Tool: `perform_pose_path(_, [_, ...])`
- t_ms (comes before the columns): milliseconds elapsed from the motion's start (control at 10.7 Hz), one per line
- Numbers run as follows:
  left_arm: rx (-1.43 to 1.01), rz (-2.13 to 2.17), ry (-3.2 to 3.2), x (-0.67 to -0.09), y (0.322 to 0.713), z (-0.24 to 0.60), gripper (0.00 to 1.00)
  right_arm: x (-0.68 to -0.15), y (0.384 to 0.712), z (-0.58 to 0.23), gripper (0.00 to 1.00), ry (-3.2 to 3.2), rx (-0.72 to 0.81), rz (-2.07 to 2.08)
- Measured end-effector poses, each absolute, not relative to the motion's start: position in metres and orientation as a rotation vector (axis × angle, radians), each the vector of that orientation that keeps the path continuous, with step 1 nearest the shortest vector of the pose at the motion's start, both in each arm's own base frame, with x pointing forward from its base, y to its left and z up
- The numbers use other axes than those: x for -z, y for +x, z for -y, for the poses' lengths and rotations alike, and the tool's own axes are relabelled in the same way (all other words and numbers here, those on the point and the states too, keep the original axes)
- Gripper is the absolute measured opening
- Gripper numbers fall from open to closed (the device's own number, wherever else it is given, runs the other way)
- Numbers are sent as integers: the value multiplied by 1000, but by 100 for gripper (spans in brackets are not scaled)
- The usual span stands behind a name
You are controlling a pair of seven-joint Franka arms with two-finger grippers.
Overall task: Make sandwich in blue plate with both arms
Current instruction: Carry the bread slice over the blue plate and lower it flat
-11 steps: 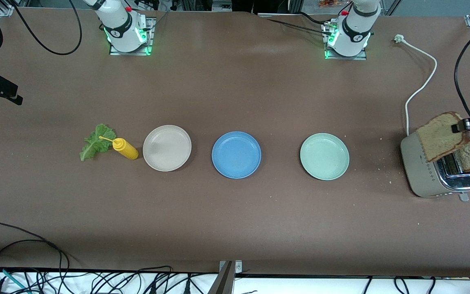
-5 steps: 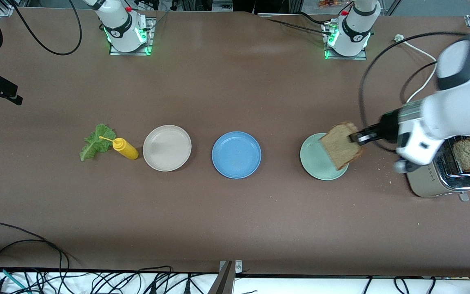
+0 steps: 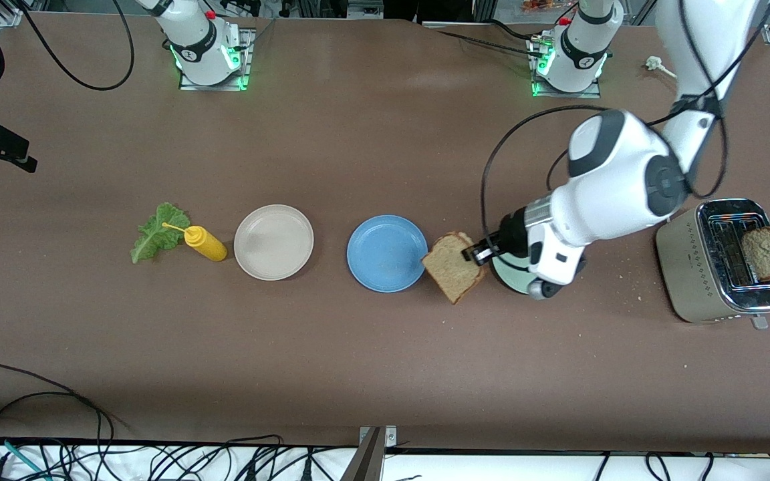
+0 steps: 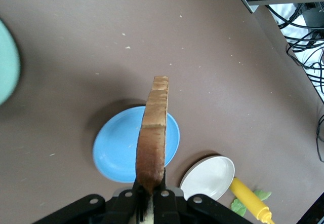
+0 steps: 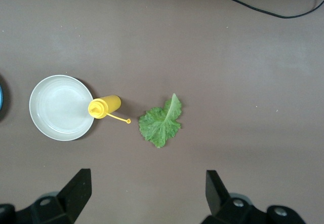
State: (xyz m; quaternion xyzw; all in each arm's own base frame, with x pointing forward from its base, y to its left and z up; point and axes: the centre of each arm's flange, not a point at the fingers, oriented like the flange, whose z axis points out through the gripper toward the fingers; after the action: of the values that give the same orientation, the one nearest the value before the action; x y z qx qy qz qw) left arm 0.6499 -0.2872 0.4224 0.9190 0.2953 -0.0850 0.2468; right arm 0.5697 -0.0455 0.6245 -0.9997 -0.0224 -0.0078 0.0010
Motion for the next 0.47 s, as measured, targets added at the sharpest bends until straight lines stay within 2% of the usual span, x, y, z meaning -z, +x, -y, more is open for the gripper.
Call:
perform_pose_path(187, [216, -785, 2474, -380, 641, 327, 9, -623, 570, 45, 100, -3139, 18, 70])
perform_pose_path(468, [230, -720, 2461, -349, 613, 392, 9, -621, 571, 45, 100, -3138, 11, 72])
